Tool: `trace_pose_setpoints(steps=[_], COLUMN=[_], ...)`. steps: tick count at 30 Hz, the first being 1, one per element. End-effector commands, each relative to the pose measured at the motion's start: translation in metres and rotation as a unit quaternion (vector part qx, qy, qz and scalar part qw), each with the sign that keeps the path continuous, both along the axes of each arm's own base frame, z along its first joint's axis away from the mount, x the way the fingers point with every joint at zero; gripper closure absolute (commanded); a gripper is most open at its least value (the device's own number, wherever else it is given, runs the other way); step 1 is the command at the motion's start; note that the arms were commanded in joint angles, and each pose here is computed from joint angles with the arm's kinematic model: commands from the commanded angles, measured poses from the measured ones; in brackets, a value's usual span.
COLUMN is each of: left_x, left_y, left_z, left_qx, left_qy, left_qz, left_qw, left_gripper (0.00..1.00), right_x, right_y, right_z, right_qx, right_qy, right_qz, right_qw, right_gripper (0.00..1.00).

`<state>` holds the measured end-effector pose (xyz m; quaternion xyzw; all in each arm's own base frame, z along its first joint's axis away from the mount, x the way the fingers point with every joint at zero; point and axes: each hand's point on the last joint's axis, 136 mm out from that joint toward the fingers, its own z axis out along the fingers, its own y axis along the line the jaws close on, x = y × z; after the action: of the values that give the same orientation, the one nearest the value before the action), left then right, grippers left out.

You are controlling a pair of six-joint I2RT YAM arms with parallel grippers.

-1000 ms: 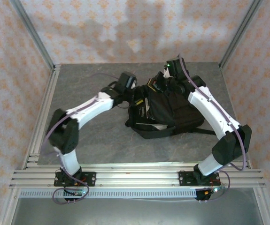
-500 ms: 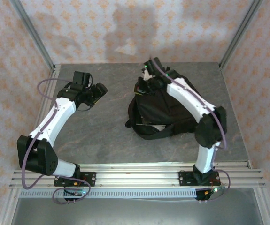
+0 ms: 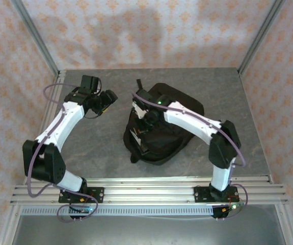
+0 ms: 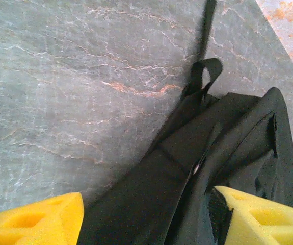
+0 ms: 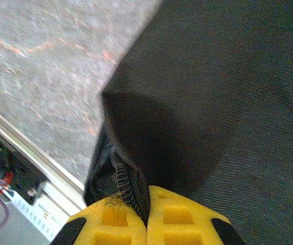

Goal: Pack the student bag
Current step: Zip the student bag at the center of the table.

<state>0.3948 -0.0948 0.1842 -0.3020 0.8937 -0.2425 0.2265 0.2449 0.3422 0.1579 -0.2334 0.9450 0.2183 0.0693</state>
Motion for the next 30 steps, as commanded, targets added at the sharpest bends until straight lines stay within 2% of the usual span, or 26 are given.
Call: trace_pose_setpoints(steps=[1,4,8,12,15,17,18,20,22,30], left_x=[0.022,0.038,0.053,0.065,0.075,0.081,0.083,0.085,0.085,0.062], left_y=[-0.031,-0.068,-0.110,-0.123,-0.121,-0.128,-0.132,-0.135,-0.131,-0.077], left_z=[-0.005,-0.018,-0.038,-0.061,-0.071,-0.075,-0.077,-0.076,-0.071,-0.042], left_qx=[0.002,-0.008,0.015,0.020,0.036,0.025,0.019,0.009,0.002,-0.045], left_qy=[-0.015,-0.005,0.020,0.040,0.040,0.038,0.037,0.036,0.032,0.001], left_qz=[-0.066,-0.111,-0.172,-0.181,-0.183,-0.192,-0.197,-0.200,-0.191,-0.070], left_qw=[0.998,0.994,0.985,0.983,0.982,0.980,0.980,0.979,0.981,0.997], left_gripper=[0.32,0.32,0.32,0.34,0.40,0.50,0.59,0.86,0.98,1.00], right_x=[-0.008,-0.012,-0.019,-0.023,-0.026,-0.026,-0.026,-0.022,-0.016,0.016], right_y=[-0.047,-0.065,-0.075,-0.082,-0.087,-0.091,-0.093,-0.100,-0.111,-0.161], right_z=[0.005,0.007,0.006,0.005,0.005,0.005,0.005,0.005,0.006,0.005], right_qx=[-0.053,-0.071,-0.083,-0.084,-0.085,-0.088,-0.090,-0.101,-0.116,-0.231], right_qy=[-0.038,-0.054,-0.048,-0.050,-0.052,-0.057,-0.059,-0.067,-0.076,-0.137], right_qz=[-0.018,-0.026,-0.030,-0.039,-0.042,-0.044,-0.046,-0.052,-0.063,-0.128], right_qw=[0.998,0.996,0.995,0.994,0.994,0.994,0.993,0.991,0.988,0.955], right_gripper=[1.00,1.00,1.00,1.00,1.00,1.00,1.00,1.00,1.00,1.00])
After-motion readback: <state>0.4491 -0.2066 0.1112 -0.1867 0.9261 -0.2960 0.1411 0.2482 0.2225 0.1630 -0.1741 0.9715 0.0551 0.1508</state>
